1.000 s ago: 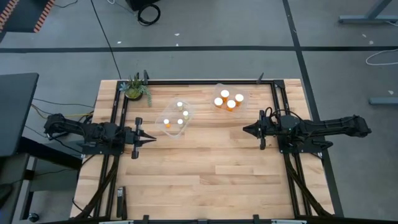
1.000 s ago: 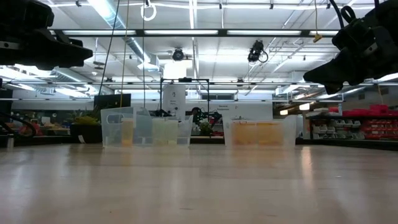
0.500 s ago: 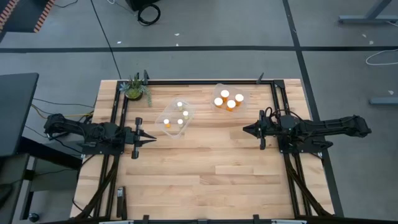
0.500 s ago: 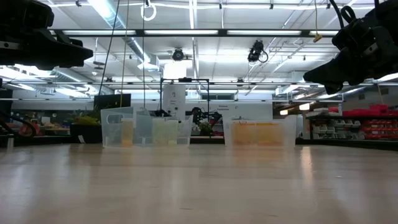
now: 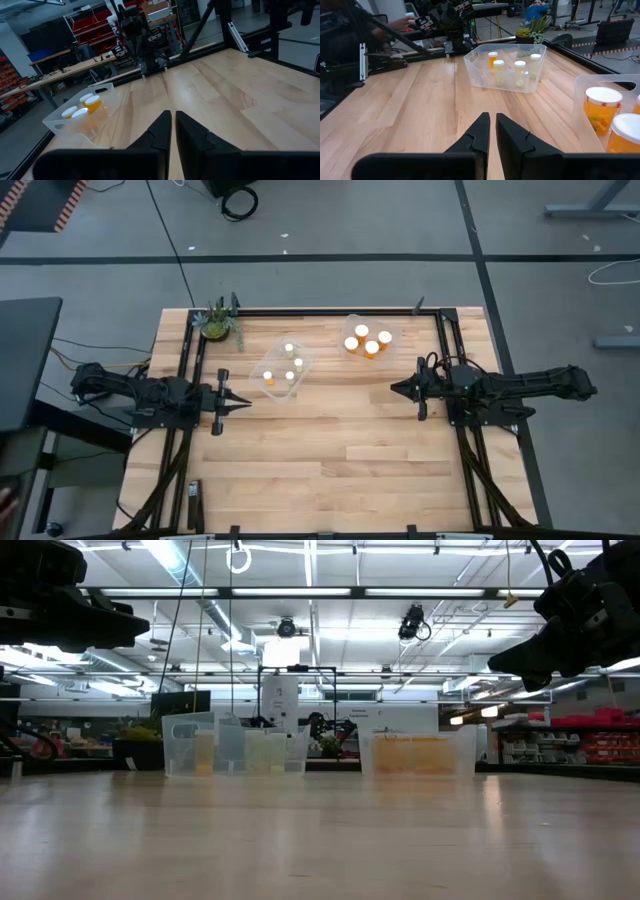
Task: Pick and place medicine bottles into bin by pill shape (circle, oval)
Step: Return to Home Position
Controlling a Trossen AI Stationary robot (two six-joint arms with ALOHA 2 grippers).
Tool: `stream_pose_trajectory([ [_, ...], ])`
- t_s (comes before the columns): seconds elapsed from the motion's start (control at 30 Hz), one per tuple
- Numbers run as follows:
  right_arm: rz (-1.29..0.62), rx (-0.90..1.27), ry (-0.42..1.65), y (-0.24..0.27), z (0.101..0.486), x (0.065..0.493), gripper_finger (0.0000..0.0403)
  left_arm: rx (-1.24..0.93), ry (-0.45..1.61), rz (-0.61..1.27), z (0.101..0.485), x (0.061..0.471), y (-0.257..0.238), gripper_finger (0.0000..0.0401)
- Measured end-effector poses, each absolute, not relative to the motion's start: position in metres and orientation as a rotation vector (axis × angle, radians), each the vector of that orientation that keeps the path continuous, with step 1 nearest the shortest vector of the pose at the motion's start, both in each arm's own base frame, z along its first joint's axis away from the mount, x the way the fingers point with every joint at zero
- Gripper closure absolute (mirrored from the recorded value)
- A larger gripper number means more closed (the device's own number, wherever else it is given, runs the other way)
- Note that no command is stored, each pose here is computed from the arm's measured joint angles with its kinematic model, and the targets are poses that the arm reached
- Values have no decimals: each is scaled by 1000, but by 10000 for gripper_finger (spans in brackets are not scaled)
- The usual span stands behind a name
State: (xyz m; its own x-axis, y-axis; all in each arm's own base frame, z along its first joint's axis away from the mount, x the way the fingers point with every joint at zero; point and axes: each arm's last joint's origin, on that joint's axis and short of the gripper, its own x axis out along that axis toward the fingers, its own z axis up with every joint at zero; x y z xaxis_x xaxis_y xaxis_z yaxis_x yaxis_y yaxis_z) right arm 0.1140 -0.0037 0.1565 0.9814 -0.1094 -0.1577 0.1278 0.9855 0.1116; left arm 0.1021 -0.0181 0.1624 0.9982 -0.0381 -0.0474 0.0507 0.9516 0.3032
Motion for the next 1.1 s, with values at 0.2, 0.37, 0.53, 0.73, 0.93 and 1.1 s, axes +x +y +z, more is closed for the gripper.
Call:
stream_pose_trajectory([
  [0.2,-120,122,152,-4,157,114,366,309,41,-45,162,102,-18,362],
  [0.37,-120,122,152,-4,157,114,366,309,41,-45,162,102,-18,370],
  [0.53,-119,122,152,-4,157,114,366,309,41,-45,162,102,-18,372],
  [0.73,-120,122,152,-4,157,114,366,309,41,-45,162,102,-18,362],
  [0.93,-120,122,152,-4,157,114,366,309,41,-45,162,102,-18,365],
  [1.1,-120,122,152,-4,157,114,366,309,41,-45,162,102,-18,372],
])
